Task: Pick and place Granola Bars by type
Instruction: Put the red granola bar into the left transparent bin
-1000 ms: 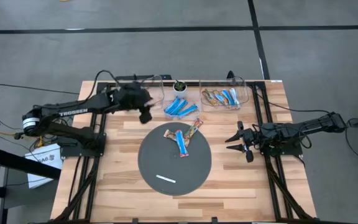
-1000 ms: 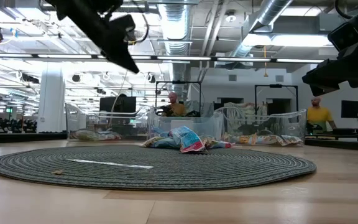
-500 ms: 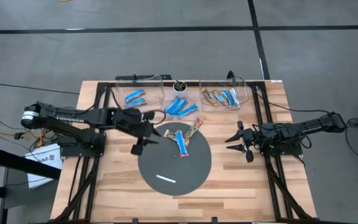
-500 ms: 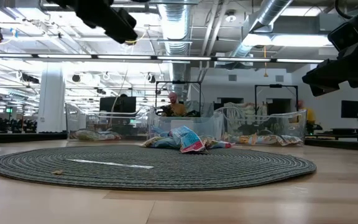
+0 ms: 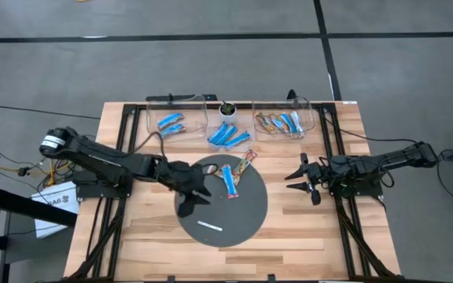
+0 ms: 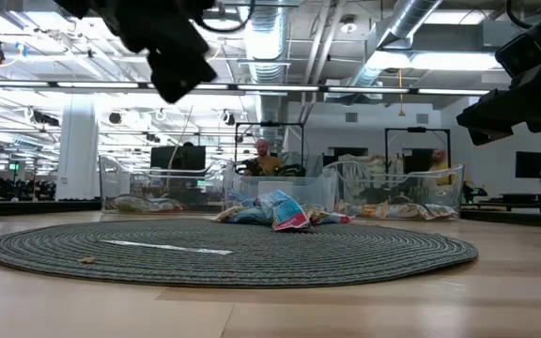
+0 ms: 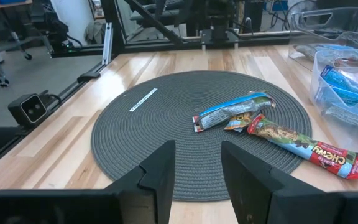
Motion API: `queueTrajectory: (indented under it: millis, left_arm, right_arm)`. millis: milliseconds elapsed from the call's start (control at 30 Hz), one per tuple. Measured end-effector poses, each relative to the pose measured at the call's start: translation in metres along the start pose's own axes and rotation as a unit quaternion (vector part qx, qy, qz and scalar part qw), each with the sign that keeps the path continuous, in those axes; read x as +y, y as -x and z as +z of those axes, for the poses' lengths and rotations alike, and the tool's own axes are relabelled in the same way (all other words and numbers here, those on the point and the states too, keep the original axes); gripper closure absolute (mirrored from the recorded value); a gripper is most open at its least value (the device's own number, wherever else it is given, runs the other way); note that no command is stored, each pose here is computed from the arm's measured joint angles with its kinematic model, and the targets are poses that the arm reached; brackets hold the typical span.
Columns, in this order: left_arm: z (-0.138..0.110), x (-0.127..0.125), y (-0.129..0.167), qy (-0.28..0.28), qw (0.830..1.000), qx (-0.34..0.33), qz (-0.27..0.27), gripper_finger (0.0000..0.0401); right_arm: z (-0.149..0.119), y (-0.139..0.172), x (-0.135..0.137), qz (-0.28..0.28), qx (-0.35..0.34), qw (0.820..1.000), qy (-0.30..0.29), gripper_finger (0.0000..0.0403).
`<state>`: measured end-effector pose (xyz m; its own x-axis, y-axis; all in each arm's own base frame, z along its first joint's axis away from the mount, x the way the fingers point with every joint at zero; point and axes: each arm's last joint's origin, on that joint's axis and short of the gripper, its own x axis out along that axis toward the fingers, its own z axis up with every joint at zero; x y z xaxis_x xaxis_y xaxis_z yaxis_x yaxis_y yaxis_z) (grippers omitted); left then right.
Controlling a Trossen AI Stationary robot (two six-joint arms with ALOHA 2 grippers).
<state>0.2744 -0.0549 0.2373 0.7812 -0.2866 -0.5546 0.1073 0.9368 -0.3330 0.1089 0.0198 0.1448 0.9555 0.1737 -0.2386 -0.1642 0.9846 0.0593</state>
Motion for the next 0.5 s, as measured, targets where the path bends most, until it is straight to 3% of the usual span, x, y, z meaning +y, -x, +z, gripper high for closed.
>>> queueTrajectory:
  millis: [133, 300, 500]
  left_arm:
    - [-0.003, 0.006, -0.02, 0.114, 0.992, -0.019, 0.048, 0.026]
    - [-0.012, 0.02, -0.041, 0.234, 0.96, -0.047, 0.147, 0.026]
    - [-0.014, 0.03, -0.066, 0.301, 0.92, -0.083, 0.235, 0.026]
  right_arm:
    - [0.0, 0.0, 0.0, 0.0, 0.0, 1.0, 0.0, 0.0278]
    - [0.0, 0.0, 0.0, 0.0, 0.0, 1.0, 0.0, 0.0278]
    - [0.0, 0.0, 0.0, 0.0, 0.0, 1.0, 0.0, 0.0278]
